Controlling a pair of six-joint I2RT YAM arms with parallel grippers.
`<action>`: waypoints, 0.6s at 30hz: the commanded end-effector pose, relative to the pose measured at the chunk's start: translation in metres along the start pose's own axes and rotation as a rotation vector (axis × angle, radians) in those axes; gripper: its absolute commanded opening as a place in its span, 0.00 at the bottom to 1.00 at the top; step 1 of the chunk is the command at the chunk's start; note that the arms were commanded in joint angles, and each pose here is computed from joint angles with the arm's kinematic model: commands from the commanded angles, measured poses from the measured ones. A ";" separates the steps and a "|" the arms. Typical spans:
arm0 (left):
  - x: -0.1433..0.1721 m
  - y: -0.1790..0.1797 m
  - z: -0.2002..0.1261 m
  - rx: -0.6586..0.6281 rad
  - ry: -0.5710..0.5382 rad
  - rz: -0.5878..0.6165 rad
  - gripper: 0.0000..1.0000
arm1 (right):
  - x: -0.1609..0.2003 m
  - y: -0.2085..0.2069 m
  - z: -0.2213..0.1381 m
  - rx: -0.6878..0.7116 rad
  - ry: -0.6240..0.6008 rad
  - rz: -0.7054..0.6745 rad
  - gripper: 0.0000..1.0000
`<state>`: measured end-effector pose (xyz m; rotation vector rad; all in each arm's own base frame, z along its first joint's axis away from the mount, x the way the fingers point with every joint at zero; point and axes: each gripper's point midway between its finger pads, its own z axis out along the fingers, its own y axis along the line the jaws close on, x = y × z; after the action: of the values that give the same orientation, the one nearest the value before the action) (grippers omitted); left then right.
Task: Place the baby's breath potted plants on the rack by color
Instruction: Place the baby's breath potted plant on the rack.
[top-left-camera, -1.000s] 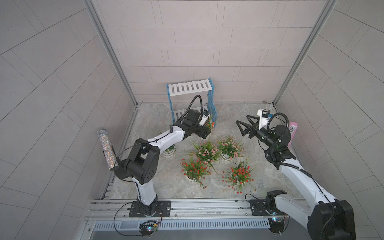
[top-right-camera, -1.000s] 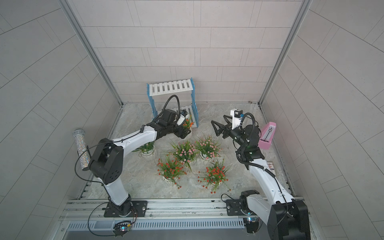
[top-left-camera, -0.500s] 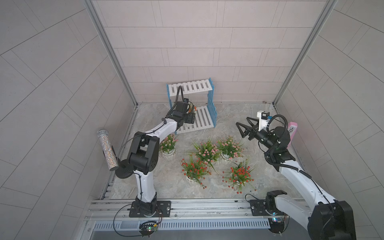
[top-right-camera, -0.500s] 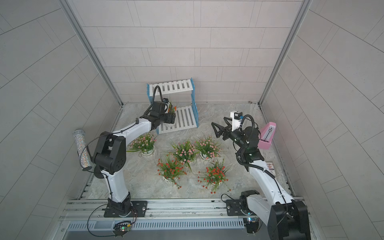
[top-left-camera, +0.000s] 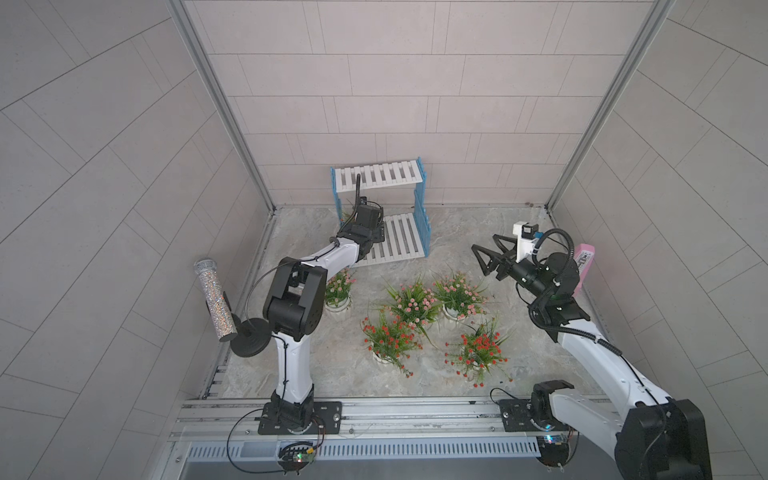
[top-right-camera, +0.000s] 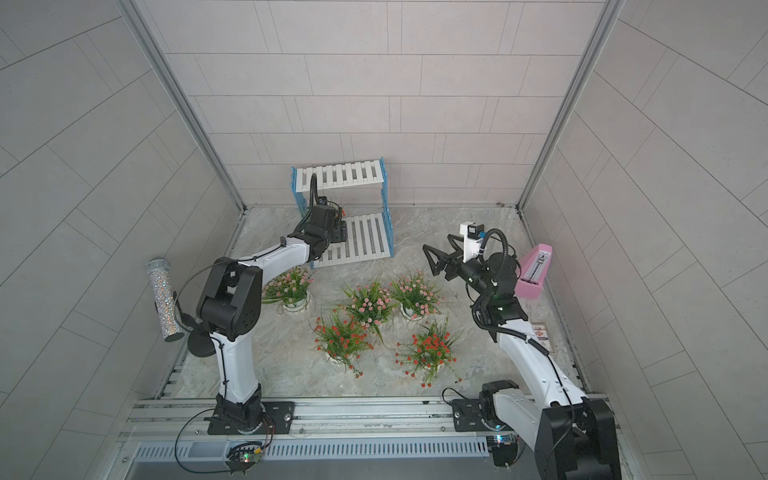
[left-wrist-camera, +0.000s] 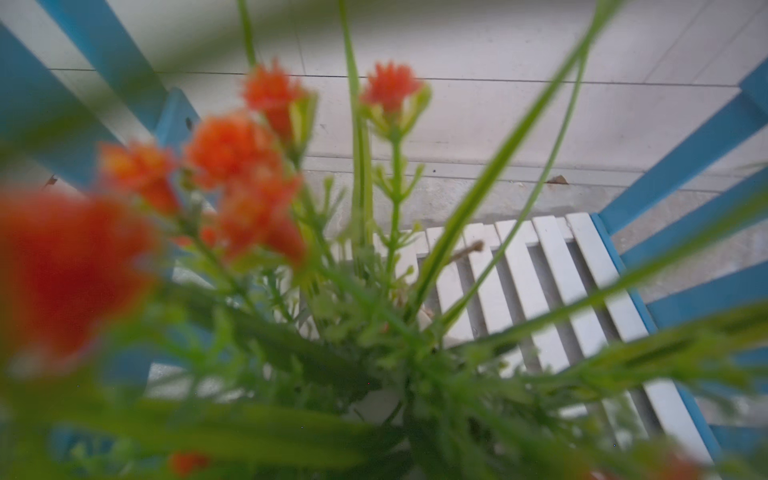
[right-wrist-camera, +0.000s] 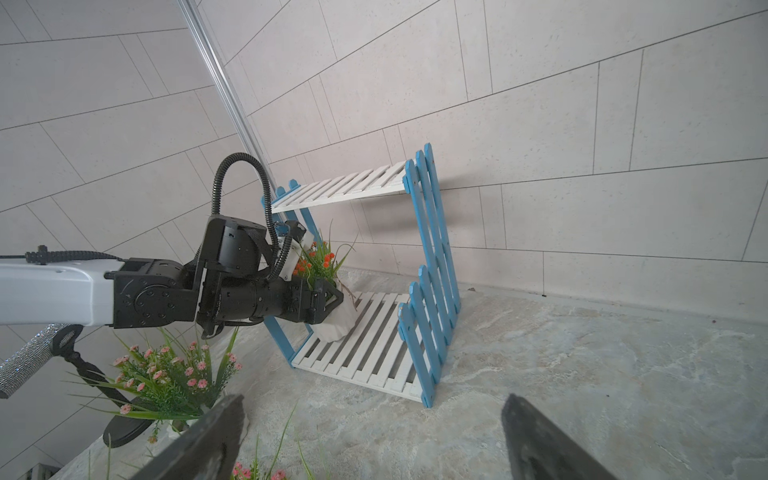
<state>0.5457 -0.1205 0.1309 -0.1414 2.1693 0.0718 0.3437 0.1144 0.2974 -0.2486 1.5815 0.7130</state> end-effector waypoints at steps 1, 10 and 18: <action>-0.032 0.021 0.005 -0.074 -0.099 -0.118 0.79 | 0.000 0.003 0.000 -0.012 -0.005 -0.015 0.99; -0.028 0.018 0.008 -0.043 -0.081 -0.121 0.96 | 0.006 0.002 0.003 -0.019 0.015 -0.002 0.99; -0.058 -0.011 -0.027 0.149 -0.109 -0.076 1.00 | 0.012 0.002 0.006 -0.017 0.043 0.009 0.99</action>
<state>0.5542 -0.1103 0.1318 -0.1912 2.1533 0.0094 0.3466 0.1186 0.2872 -0.2521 1.6132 0.7243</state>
